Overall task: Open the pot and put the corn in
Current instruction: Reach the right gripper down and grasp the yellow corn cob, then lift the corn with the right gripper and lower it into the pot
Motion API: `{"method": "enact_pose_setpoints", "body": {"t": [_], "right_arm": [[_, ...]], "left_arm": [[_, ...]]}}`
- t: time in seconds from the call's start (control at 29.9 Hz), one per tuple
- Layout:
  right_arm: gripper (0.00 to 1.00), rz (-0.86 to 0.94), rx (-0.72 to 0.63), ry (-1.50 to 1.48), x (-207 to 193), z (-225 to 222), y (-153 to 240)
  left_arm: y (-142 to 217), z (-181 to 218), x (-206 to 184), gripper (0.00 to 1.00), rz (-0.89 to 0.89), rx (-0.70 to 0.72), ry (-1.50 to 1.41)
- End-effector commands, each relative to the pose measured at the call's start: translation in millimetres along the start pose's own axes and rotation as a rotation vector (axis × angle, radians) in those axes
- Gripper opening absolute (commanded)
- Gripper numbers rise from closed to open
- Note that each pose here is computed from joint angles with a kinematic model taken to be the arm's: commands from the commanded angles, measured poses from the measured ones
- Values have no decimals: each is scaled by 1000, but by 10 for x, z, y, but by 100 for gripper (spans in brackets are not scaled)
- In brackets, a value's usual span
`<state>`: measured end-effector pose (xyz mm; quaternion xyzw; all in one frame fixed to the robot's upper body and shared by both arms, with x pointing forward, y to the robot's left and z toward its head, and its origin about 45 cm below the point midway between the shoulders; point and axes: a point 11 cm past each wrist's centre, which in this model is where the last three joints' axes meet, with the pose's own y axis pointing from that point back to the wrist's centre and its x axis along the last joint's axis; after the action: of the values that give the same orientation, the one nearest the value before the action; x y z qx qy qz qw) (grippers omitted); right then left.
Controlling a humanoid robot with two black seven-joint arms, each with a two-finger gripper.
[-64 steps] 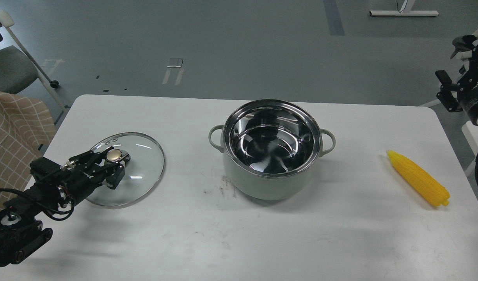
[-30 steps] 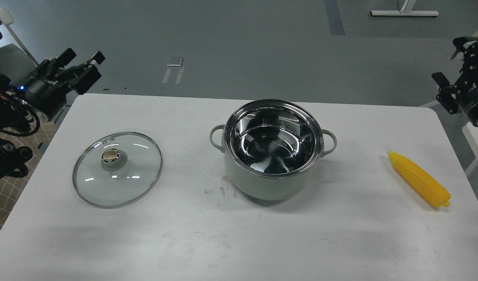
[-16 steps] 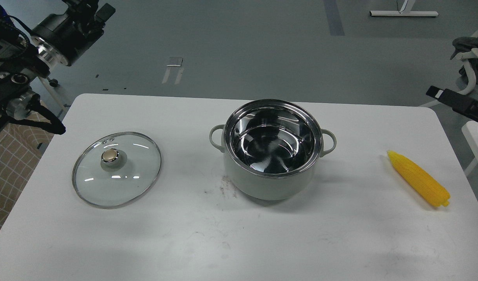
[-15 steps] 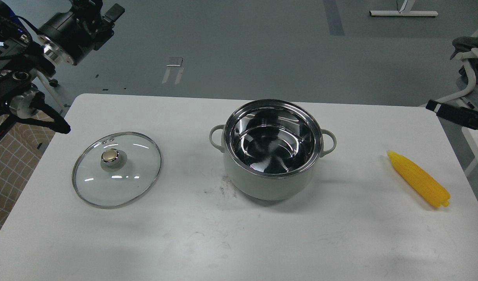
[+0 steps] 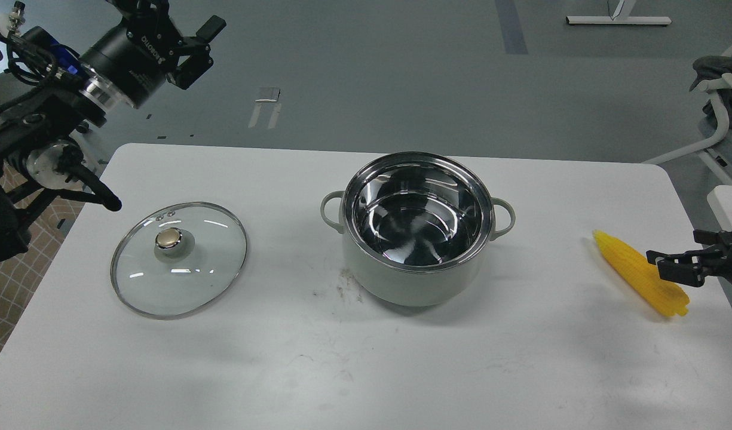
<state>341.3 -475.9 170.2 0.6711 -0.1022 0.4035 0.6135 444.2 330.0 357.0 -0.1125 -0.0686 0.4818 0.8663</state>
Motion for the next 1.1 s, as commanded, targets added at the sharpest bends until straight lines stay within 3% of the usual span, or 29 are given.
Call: {"method": "enact_pose_setpoints", "body": {"t": [0.0, 0.2, 0.3, 0.4, 0.43, 0.47, 0.77, 0.87, 0.94, 1.07], "right_arm": [[97, -20, 16, 22, -94, -69, -72], [82, -50, 30, 27, -229, -135, -133], [62, -41, 29, 31, -242, -140, -160], [38, -25, 34, 39, -249, -160, -176], [14, -18, 35, 43, -246, -167, -177], [3, -12, 36, 46, -245, -167, -174], [0, 76, 61, 56, 19, -208, -69], [0, 139, 64, 74, 323, -182, 90], [0, 216, 73, 112, 782, -194, 237], [0, 282, 93, 110, 1321, -258, 395]], "left_arm": [[-5, 12, -7, 96, -1, -4, 0], [-9, 34, -6, 96, -1, -10, -1], [-10, 35, -9, 96, -1, -11, -1], [-14, 37, -18, 96, -4, -11, 0], [-17, 39, -26, 96, -5, -12, 1], [-17, 45, -31, 96, -7, -13, 0], [-15, 53, -16, 96, 2, -15, -3], [-24, 76, -12, 96, 4, -24, -2], [-31, 95, -8, 96, 5, -29, -2], [-31, 96, -8, 96, 5, -29, -2]]}}
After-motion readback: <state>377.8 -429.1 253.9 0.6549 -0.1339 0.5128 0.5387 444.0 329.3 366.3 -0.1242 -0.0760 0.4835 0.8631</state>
